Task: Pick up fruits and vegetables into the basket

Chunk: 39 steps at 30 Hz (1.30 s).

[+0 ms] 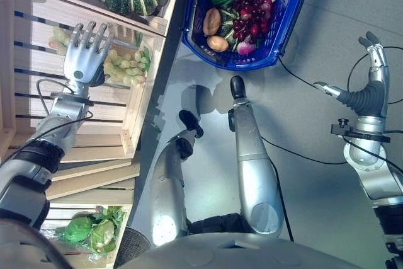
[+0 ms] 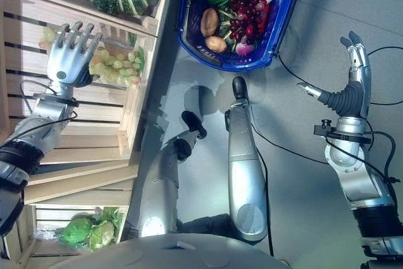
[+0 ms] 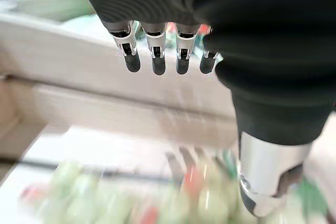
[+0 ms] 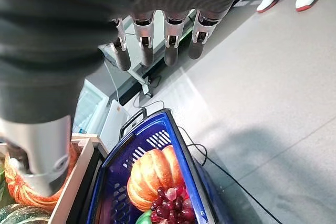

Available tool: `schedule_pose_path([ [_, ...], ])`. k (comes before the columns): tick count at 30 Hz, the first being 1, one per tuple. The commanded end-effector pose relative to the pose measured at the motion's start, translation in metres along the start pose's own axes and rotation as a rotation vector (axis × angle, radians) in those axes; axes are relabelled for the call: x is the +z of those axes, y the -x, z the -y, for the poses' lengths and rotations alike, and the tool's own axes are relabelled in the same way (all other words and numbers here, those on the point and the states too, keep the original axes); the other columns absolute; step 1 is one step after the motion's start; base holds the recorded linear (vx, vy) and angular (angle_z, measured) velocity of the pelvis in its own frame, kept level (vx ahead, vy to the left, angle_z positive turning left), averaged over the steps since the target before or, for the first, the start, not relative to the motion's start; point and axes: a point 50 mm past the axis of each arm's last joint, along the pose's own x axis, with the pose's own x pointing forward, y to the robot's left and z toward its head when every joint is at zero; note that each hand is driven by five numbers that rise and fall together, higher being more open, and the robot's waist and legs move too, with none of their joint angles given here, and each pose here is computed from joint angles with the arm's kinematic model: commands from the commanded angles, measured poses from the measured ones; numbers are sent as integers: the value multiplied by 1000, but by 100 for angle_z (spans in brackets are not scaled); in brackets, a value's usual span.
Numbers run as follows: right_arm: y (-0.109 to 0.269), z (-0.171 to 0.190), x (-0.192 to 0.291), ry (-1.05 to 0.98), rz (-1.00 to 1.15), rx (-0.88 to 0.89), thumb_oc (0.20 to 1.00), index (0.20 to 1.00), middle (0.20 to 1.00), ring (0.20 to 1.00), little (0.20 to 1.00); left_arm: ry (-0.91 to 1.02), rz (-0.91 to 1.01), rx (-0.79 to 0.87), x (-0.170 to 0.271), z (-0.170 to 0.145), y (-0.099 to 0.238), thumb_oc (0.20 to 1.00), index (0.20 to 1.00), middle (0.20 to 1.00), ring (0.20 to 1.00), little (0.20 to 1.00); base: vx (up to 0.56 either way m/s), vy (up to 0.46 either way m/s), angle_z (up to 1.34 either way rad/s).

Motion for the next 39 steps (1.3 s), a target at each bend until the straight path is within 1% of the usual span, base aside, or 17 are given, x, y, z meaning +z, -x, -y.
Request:
schedule_pose_path([
  [1, 1, 13, 6, 5, 45, -42, 1000, 1000, 1000, 1000, 1000, -92, -95, 2, -25, 9, 21, 1000, 1000, 1000, 1000, 1000, 3, -5, 4],
  [3, 4, 14, 5, 13, 45, -43, 1000, 1000, 1000, 1000, 1000, -61, -132, 57, -28, 6, 22, 1000, 1000, 1000, 1000, 1000, 0, 0, 0],
  [6, 8, 14, 4, 24, 45, -48, 1000, 1000, 1000, 1000, 1000, 28, -197, 191, -33, -6, 22, 1000, 1000, 1000, 1000, 1000, 2, 2, 1],
  [9, 15, 15, 3, 35, 44, -64, 1000, 1000, 1000, 1000, 1000, 166, -261, 395, -35, -27, 19, 1000, 1000, 1000, 1000, 1000, 3, 3, 2],
  [11, 17, 16, 3, 36, 40, -68, 1000, 1000, 1000, 1000, 1000, 178, -244, 476, -33, -38, 17, 1000, 1000, 1000, 1000, 1000, 0, 0, 0],
  [13, 17, 15, 4, 38, 41, -69, 1000, 1000, 1000, 1000, 1000, 170, -229, 495, -32, -42, 16, 1000, 1000, 1000, 1000, 1000, 0, 0, 0],
  [17, 16, 15, 6, 37, 42, -72, 1000, 1000, 1000, 1000, 1000, 118, -184, 487, -30, -48, 14, 1000, 1000, 1000, 1000, 1000, 0, 0, 0],
  [19, 17, 16, 5, 34, 44, -68, 1000, 1000, 1000, 1000, 1000, 27, -133, 472, -32, -48, 15, 1000, 1000, 1000, 1000, 1000, 0, 0, 0],
  [22, 17, 17, 4, 33, 49, -63, 1000, 1000, 1000, 1000, 1000, -17, -111, 464, -34, -49, 13, 1000, 1000, 1000, 1000, 1000, 4, 11, 0],
  [29, 15, 13, 4, 24, 62, -49, 1000, 1000, 1000, 1000, 1000, 40, -148, 349, -35, -40, 2, 1000, 1000, 1000, 1000, 1000, 3, 9, 0],
  [32, 12, 10, 5, 21, 66, -47, 1000, 1000, 1000, 1000, 1000, 69, -174, 227, -32, -27, -1, 1000, 1000, 1000, 1000, 1000, 5, 2, -2],
  [39, 7, 9, 6, 22, 75, -61, 1000, 1000, 1000, 1000, 1000, 54, -180, 95, -27, -8, 3, 1000, 1000, 1000, 1000, 1000, 6, 2, -2],
])
